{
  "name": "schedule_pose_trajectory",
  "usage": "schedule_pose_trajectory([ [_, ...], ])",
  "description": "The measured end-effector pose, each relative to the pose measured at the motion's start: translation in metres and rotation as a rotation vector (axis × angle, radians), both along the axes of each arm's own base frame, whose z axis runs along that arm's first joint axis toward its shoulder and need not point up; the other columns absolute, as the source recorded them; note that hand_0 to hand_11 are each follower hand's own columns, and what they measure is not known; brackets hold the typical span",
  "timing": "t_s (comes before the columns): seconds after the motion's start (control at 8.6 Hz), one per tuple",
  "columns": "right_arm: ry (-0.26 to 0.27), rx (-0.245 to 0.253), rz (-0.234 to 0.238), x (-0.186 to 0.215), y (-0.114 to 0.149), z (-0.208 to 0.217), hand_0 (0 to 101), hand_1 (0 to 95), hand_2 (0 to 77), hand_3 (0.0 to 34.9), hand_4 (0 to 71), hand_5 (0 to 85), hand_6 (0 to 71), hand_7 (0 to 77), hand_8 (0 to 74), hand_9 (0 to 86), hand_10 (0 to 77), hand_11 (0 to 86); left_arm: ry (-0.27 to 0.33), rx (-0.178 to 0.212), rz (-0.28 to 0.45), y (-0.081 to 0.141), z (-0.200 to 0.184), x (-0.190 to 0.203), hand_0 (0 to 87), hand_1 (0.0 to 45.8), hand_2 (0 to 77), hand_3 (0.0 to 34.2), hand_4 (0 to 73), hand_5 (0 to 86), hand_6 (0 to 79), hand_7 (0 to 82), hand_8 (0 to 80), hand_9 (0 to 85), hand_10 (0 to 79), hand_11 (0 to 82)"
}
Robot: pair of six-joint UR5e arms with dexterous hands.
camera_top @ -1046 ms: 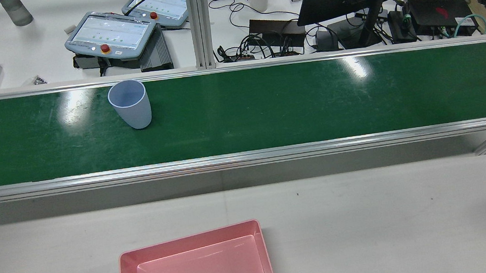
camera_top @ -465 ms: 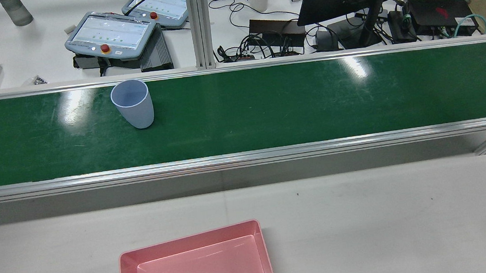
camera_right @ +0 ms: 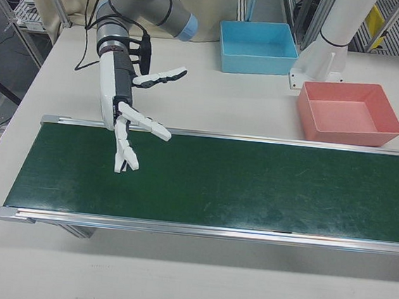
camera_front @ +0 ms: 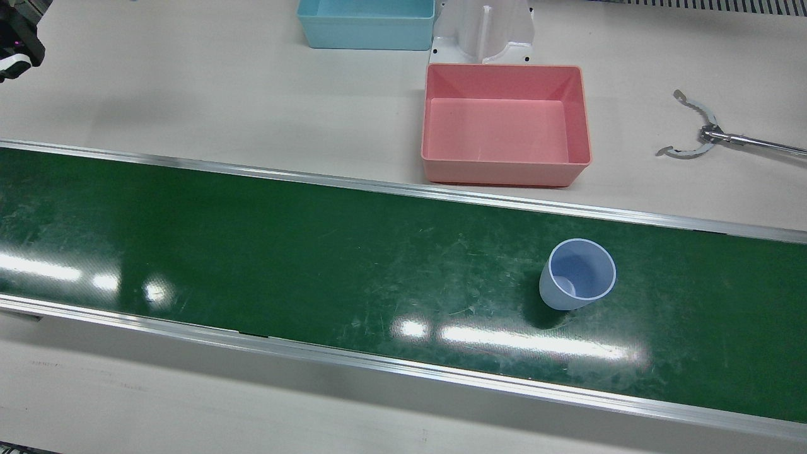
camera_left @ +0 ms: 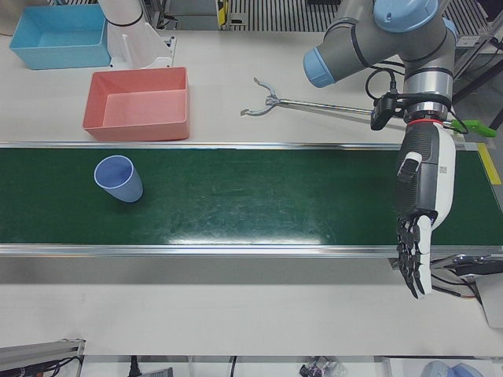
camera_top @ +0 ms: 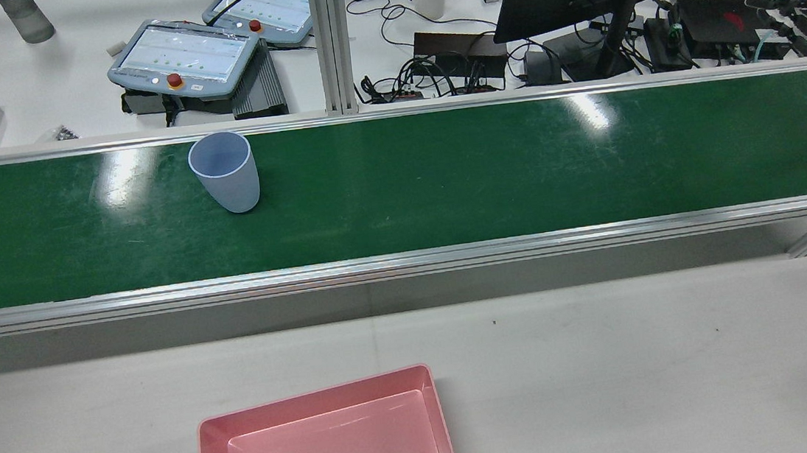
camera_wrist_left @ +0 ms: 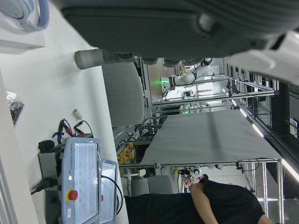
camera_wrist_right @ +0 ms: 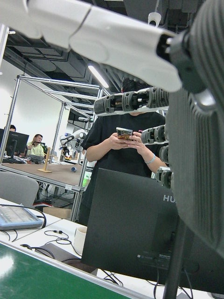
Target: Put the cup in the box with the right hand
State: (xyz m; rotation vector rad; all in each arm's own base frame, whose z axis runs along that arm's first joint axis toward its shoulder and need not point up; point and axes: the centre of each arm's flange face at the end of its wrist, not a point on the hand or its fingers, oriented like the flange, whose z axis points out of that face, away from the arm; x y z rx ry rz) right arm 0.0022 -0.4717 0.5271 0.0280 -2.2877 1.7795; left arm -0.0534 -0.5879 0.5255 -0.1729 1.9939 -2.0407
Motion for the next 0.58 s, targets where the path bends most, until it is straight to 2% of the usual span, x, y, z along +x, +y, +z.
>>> schedule_pose_trajectory([
  [0.35,-0.018,0.037,-0.066,-0.029,-0.01,-0.017,53,10.9,0.5,0.0,21.3,4.4,3.3,14.2,0.0,1.1,2.2,4.9,-0.001,0.005,-0.002,0.001,-0.004,-0.001,0.0,0.5,0.5,0.0,0.0,0.0,0.0,0.0,0.0,0.5,0.0,0.0],
  [0.46,-0.023,0.042,-0.086,-0.04,-0.014,-0.02,54,12.0,0.5,0.0,26.7,4.9,6.5,21.8,0.0,2.7,3.3,6.5,-0.001,0.005,-0.002,0.001,-0.004,-0.001,0.0,0.5,0.5,0.0,0.0,0.0,0.0,0.0,0.0,0.5,0.0,0.0],
  [0.58,-0.026,0.046,-0.096,-0.048,-0.021,-0.022,54,12.0,0.5,0.0,26.7,4.9,6.5,21.8,0.0,2.7,3.3,6.5,-0.002,0.005,-0.002,0.001,-0.004,-0.001,0.0,0.5,0.5,0.0,0.0,0.0,0.0,0.0,0.0,0.5,0.0,0.0],
])
